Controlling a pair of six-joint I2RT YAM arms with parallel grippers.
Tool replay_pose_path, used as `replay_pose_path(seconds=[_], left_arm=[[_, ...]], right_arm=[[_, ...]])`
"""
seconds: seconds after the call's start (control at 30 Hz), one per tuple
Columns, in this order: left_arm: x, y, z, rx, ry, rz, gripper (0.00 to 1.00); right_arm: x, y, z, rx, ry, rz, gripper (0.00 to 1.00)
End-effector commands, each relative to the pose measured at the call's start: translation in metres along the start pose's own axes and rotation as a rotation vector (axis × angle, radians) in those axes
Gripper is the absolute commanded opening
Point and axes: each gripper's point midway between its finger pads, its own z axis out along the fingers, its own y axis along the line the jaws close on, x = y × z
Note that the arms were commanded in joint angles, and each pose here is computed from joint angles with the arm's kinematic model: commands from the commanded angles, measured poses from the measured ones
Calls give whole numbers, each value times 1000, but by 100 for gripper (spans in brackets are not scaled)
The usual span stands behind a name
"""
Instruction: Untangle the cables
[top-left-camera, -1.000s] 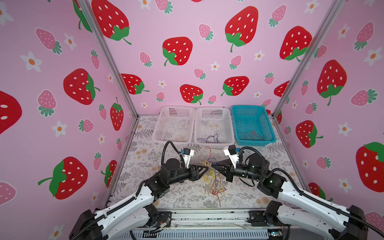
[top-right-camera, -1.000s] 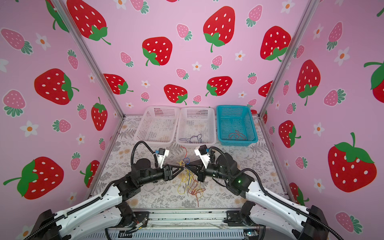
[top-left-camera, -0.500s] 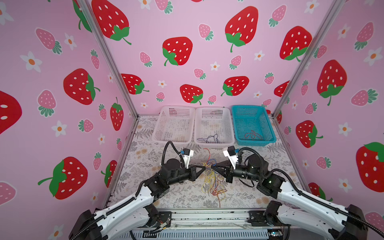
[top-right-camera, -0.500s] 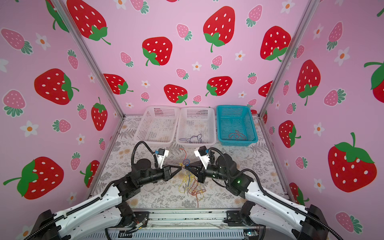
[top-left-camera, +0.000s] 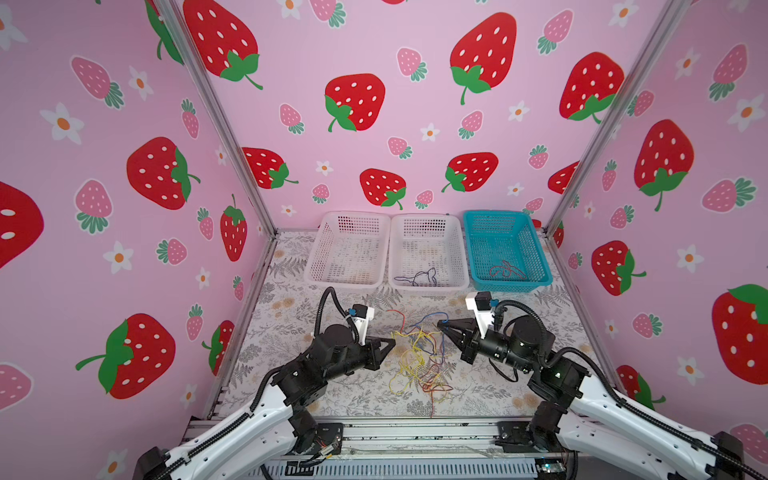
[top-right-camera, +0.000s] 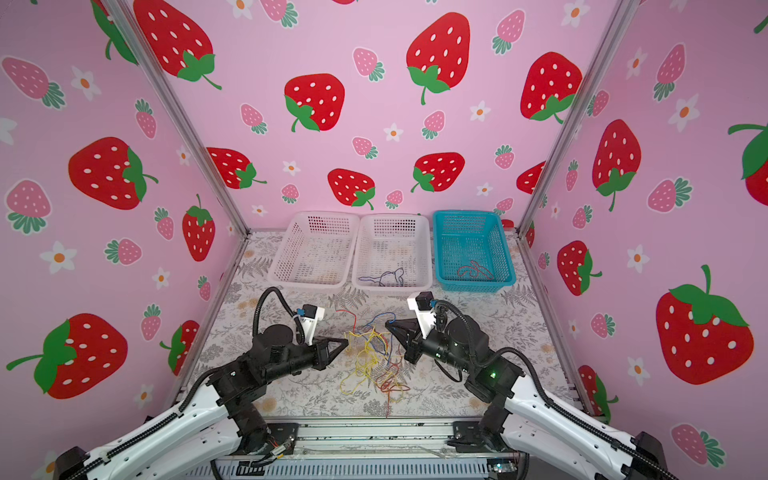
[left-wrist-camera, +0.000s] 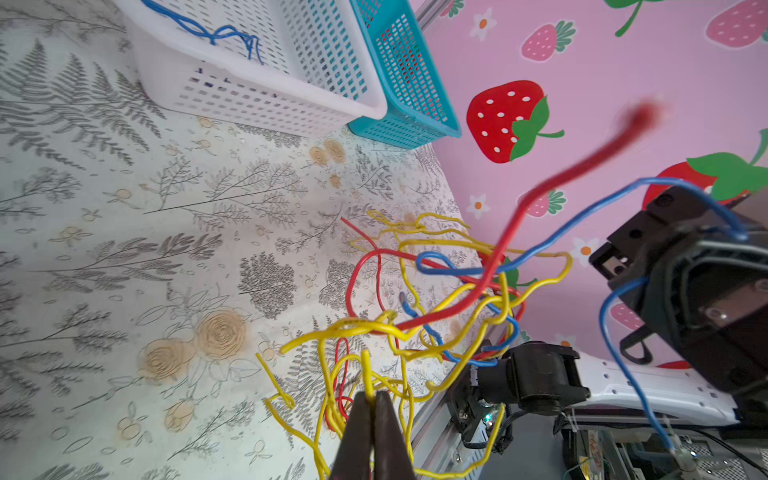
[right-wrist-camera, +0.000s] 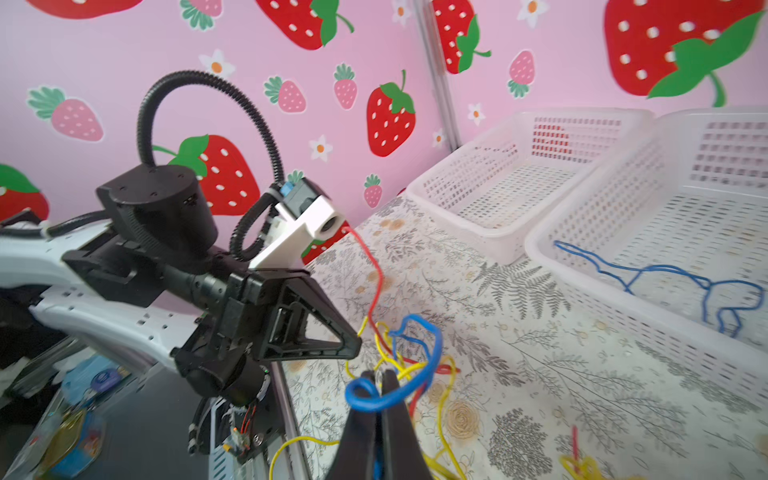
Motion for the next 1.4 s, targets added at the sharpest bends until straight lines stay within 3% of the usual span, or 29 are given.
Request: replay_pose_path(seconds=[0.0,0.17,0.4,0.57,0.67,0.9,1.1,1.37], left_arm=[[16,33,-12,-139,37,-9,0],[18,56,-29,-222,7,-40,0],[13,63,-35,-266,-17,-57,0],[0,66,-50,-323,-45,-65,0],[-6,69,-61,-359,-61,-78,0],[-33,67,-102,-449,-194,-74,0],[-49,32,-111,-285,-273,-36,0],[-48,3,-88,-103,-206,-12,0]], right_arm=[[-21,-35,-16,182,-119,48,0],[-26,-78,-43,351,-209,156,0],[-23,-99,-57,376,-227,231,0],[-27,-134,-99,620,-300,263,0],[-24,-136,-99,622,-271,271,0],[0,-167,-118,814,-218,340,0],[33,-168,-85,715,-39,357,0],[59,-112,-30,234,69,338,0]])
